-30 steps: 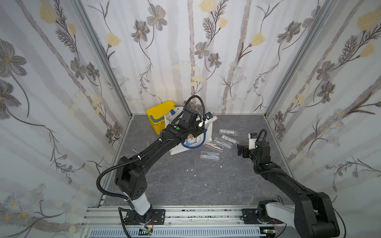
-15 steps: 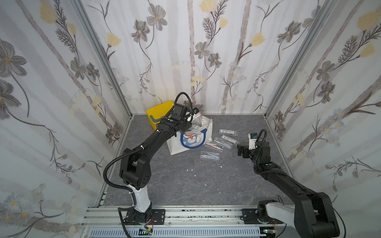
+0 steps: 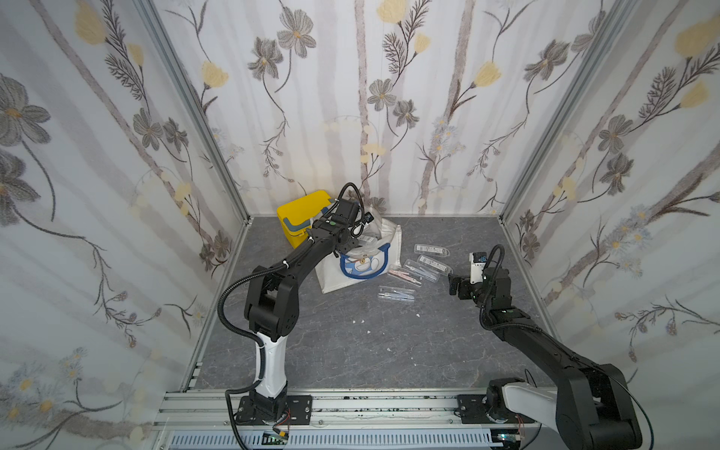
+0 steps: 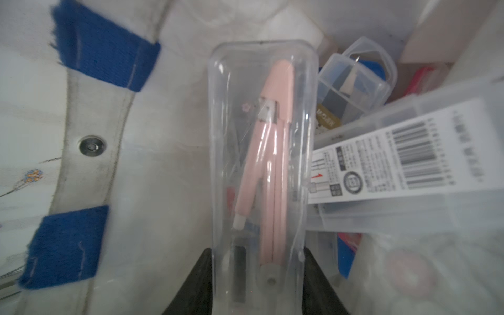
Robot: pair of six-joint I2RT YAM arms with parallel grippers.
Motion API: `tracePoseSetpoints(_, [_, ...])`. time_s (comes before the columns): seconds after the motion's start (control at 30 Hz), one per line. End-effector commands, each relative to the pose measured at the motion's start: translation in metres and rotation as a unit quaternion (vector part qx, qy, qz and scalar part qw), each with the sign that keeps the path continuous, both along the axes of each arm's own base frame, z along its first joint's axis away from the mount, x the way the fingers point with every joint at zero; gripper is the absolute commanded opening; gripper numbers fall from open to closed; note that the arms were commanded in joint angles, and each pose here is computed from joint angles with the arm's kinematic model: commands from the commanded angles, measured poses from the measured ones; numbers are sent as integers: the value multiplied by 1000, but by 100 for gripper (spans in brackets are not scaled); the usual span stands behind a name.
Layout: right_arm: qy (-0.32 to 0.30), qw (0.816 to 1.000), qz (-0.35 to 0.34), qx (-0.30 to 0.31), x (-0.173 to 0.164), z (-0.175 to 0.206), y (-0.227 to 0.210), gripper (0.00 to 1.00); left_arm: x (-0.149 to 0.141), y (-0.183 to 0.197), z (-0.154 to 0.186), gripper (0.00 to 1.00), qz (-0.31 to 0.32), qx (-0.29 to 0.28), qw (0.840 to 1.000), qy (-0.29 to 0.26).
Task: Put the compass set into the canvas bag
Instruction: Place the compass set in the canvas bag.
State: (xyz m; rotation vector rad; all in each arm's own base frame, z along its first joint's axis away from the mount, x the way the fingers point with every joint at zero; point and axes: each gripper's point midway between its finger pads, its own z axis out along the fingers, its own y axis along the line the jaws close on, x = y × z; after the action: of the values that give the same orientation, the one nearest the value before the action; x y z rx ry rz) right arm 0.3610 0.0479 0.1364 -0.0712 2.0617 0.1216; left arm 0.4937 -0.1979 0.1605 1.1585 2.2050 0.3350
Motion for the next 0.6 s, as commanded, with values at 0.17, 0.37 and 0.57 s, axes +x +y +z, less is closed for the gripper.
tracePoseSetpoints(0.17, [-16,1000,0,13,3,8,2,99,-11,4,-6,44,-2,24,999,22])
tracePoseSetpoints(0.37, [-19,1000,0,14,3,10,2,99,-8,0,7,59,3,14,1000,1])
tracePoseSetpoints(0.57, [-25,1000,10,12,3,13,4,99,-1,-2,33,65,18,-7,999,-43])
